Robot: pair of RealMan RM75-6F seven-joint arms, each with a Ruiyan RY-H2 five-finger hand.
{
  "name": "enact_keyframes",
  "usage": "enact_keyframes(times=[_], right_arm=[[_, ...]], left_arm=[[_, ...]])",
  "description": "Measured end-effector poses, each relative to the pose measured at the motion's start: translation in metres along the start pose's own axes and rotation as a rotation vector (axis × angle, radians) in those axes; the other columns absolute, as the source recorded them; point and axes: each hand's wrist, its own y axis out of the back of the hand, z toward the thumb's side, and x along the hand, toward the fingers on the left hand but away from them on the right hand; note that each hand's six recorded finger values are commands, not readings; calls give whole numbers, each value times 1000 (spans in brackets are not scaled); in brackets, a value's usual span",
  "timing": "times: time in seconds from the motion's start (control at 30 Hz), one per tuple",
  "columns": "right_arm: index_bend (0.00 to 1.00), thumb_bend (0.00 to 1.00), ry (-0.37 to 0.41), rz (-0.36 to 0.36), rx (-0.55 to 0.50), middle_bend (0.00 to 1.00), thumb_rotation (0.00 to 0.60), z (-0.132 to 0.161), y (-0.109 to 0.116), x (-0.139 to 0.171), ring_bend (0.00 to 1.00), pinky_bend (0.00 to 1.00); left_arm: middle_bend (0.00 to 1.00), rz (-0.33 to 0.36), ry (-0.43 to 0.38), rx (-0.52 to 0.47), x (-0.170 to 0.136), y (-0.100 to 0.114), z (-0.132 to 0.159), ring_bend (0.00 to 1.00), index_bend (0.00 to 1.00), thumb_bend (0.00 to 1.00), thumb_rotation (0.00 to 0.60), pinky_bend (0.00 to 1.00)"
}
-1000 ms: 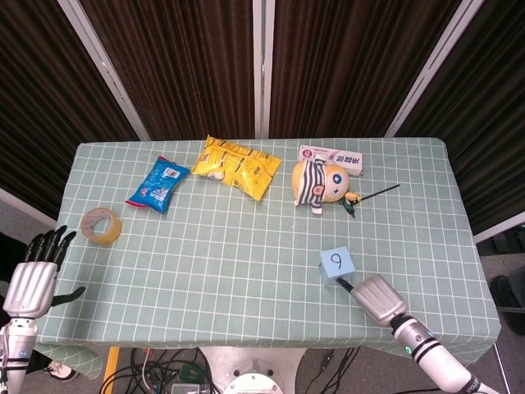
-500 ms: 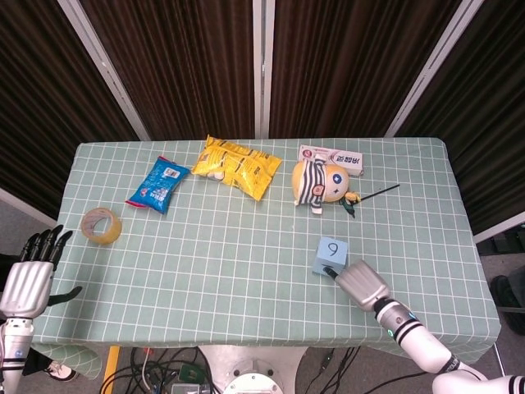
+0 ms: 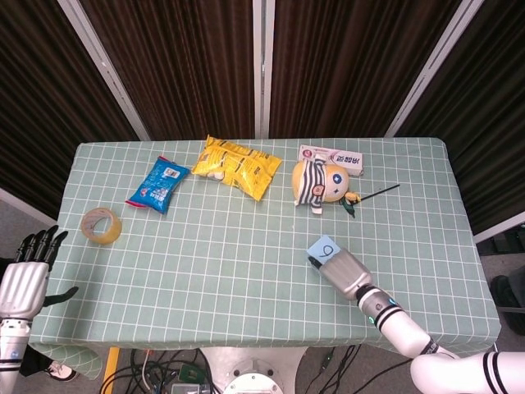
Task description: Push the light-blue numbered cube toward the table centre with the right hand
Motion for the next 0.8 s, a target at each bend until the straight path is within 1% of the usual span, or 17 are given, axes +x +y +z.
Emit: enact_keyframes(times=[0.17, 0.57, 0.8], right_arm=[[88, 1000, -6, 9, 8, 908, 600, 2, 10, -4, 796, 681], [84, 1000, -33, 55, 33, 908, 600, -4, 20, -17, 796, 681], [81, 1000, -66, 73, 16, 908, 600, -15, 16, -18, 796, 681]], left_arm=[[0, 2, 6, -4, -1, 1, -3, 0, 71, 0, 600, 58], [0, -2, 5, -2, -1, 1, -3, 0, 71, 0, 600, 58], [0, -8, 3, -2, 0, -1, -2, 0, 71, 0, 600, 58]])
